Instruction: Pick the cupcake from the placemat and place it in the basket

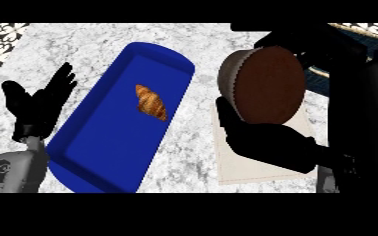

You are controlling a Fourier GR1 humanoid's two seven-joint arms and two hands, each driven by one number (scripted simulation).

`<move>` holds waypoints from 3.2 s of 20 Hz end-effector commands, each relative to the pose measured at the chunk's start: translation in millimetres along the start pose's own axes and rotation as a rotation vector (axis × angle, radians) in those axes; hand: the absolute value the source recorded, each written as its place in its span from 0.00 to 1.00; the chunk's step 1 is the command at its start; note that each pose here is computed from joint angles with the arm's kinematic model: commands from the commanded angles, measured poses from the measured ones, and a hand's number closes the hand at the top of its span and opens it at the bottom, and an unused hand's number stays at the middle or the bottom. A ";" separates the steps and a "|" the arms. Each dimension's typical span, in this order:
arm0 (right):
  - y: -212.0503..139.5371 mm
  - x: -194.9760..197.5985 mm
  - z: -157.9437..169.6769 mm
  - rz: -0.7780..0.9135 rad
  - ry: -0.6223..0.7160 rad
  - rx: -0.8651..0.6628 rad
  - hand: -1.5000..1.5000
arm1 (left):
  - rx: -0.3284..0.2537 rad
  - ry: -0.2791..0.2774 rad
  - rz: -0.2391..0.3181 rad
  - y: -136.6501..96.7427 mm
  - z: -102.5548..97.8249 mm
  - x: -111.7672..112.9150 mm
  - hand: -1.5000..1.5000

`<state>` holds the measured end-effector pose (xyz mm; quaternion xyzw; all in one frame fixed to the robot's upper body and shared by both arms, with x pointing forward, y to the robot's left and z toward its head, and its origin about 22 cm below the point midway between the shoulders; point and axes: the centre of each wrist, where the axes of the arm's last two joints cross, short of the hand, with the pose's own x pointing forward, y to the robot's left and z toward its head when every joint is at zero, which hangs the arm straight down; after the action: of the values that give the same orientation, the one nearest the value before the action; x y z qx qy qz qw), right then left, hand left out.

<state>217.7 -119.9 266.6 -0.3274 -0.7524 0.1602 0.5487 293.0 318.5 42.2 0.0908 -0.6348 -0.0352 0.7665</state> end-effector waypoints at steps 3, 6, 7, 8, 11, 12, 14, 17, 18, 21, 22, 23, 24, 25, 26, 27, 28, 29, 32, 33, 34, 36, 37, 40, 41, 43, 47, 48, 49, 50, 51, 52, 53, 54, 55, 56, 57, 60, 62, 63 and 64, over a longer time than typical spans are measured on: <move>-22.5 14.2 -43.7 0.045 0.080 -0.081 1.00 | 0.004 -0.005 -0.003 1.1 -12.6 0.3 0.50; -37.0 -7.1 -81.0 0.109 0.138 -0.147 1.00 | -0.018 -0.013 0.006 -8.9 4.8 -5.1 0.50; -45.9 -11.9 -86.7 0.133 0.141 -0.158 1.00 | 0.001 -0.016 0.014 -15.8 -0.2 -9.2 0.50; -55.0 7.1 -90.4 0.177 0.165 -0.195 1.00 | 0.008 0.007 0.017 -12.1 -2.1 -7.2 0.50; -64.0 -11.9 -113.7 0.224 0.204 -0.247 1.00 | -0.005 0.002 -0.016 -1.0 -2.7 2.7 0.50; -66.5 -15.5 -110.1 0.228 0.205 -0.232 1.00 | -0.007 -0.003 0.004 -4.0 -0.1 -3.5 0.50; -70.1 -50.2 -125.2 0.216 0.219 -0.252 1.00 | -0.016 -0.012 -0.001 4.3 3.3 0.1 0.50; -89.9 -77.9 -145.7 0.231 0.245 -0.249 1.00 | -0.026 0.005 0.012 2.1 6.8 -17.7 0.50; -67.4 -83.1 -134.6 0.252 0.237 -0.256 1.00 | -0.002 -0.006 0.005 7.2 5.9 -15.8 0.50; -90.7 -110.3 -137.7 0.239 0.235 -0.243 1.00 | 0.005 -0.009 -0.004 -19.6 -3.7 -13.7 0.50; -106.8 -106.9 -147.7 0.287 0.227 -0.233 1.00 | 0.004 -0.010 -0.002 -13.0 -3.3 -7.7 0.50; -104.4 -125.0 -147.4 0.264 0.227 -0.240 1.00 | 0.008 -0.025 -0.008 -5.0 2.0 1.0 0.50; -115.2 -131.8 -152.8 0.257 0.239 -0.245 1.00 | -0.014 0.002 0.023 -20.7 8.7 -9.2 0.50; -96.5 -138.8 -131.4 0.257 0.235 -0.248 1.00 | 0.008 0.003 0.001 -0.4 -3.2 13.8 0.50; -92.9 -143.4 -147.6 0.229 0.220 -0.260 1.00 | -0.002 -0.007 0.014 -9.9 0.2 -2.7 0.50; -98.9 -159.2 -142.3 0.201 0.225 -0.249 1.00 | -0.017 -0.017 0.016 -10.4 -11.0 1.7 0.50; -108.3 -173.1 -147.0 0.217 0.238 -0.256 1.00 | -0.016 -0.007 0.003 -2.2 7.9 5.6 0.50; -92.2 -178.2 -146.3 0.200 0.244 -0.273 1.00 | 0.002 0.007 0.007 -18.3 6.8 1.2 0.50; -108.3 -196.3 -144.9 0.173 0.244 -0.266 1.00 | 0.007 0.005 -0.003 1.9 11.0 5.7 0.50; -105.6 -218.1 -152.4 0.182 0.257 -0.263 1.00 | -0.012 0.010 0.009 -1.6 2.3 -5.5 0.50; -90.7 -193.8 -149.4 0.228 0.339 -0.474 1.00 | 0.000 -0.013 -0.004 -18.1 3.1 -9.7 0.50; -109.8 -210.2 -162.6 0.154 0.405 -0.426 0.00 | -0.002 -0.002 -0.008 -16.6 5.1 -1.1 0.50; -99.7 -217.4 -159.8 0.143 0.387 -0.390 0.00 | -0.007 -0.016 0.018 -2.0 -7.1 5.1 0.50; -83.1 -242.4 -162.2 0.211 0.351 -0.358 0.00 | 0.000 -0.004 0.002 4.0 -5.2 -7.4 0.50; -114.2 -244.4 -172.9 0.190 0.346 -0.368 0.00 | -0.009 -0.011 0.003 -7.8 -0.8 -9.7 0.50; -96.5 -229.3 -173.9 0.180 0.294 -0.349 0.00 | -0.004 -0.012 0.003 18.6 -13.1 -2.4 0.50; -93.7 -222.6 -184.8 0.075 0.266 -0.383 0.00 | -0.007 -0.011 0.018 -12.7 -13.3 12.2 0.50; -124.3 -233.9 -180.2 0.075 0.280 -0.420 0.00 | -0.002 -0.007 -0.003 -12.9 -10.7 15.6 0.50; -127.4 -242.2 -177.9 0.030 0.310 -0.475 0.00 | -0.025 -0.004 0.010 -13.9 0.0 -0.6 0.50; -120.0 -244.7 -170.8 -0.039 0.330 -0.523 0.00 | 0.011 -0.006 0.021 -3.0 -4.6 -9.7 0.50; -134.5 -233.9 -179.1 -0.097 0.347 -0.572 0.00 | -0.016 -0.011 0.011 3.7 2.1 0.8 0.50; -144.7 -245.0 -170.1 -0.114 0.351 -0.608 0.00 | 0.006 -0.001 0.004 -9.2 -1.3 -7.9 0.50; -154.5 -251.2 -167.2 -0.159 0.379 -0.650 0.00 | -0.018 0.010 0.019 -11.6 2.2 1.5 0.50; -165.2 -250.0 -161.1 -0.193 0.385 -0.676 0.00 | 0.000 0.009 0.009 7.9 4.0 0.9 0.50; -196.6 -251.6 -153.6 -0.227 0.360 -0.709 0.00 | 0.009 -0.008 0.017 -13.5 7.1 -12.3 0.50; -183.3 -265.2 -149.0 -0.251 0.404 -0.720 0.00 | 0.004 -0.005 0.010 -1.2 7.8 -10.8 0.50; -205.1 -274.1 -138.8 -0.289 0.386 -0.716 0.00 | -0.005 -0.004 0.027 -8.8 1.8 -7.6 0.50; -256.0 -286.3 -111.6 -0.267 0.398 -0.663 0.00 | 0.016 -0.001 -0.003 16.7 12.3 -12.6 0.50; -274.4 -303.5 -84.1 -0.305 0.390 -0.639 0.00 | 0.039 0.012 0.008 15.4 5.6 -14.4 0.50; -289.9 -297.5 -82.6 -0.291 0.428 -0.606 0.00 | 0.028 0.011 0.004 2.2 7.0 0.3 0.50; -297.0 -313.4 -65.1 -0.261 0.416 -0.605 0.00 | 0.032 0.028 -0.002 3.0 2.3 -12.4 0.50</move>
<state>285.4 -518.5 246.2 -0.4072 -0.6729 -0.2217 0.5764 286.3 321.3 37.1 0.0973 -0.6321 -0.0264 0.7683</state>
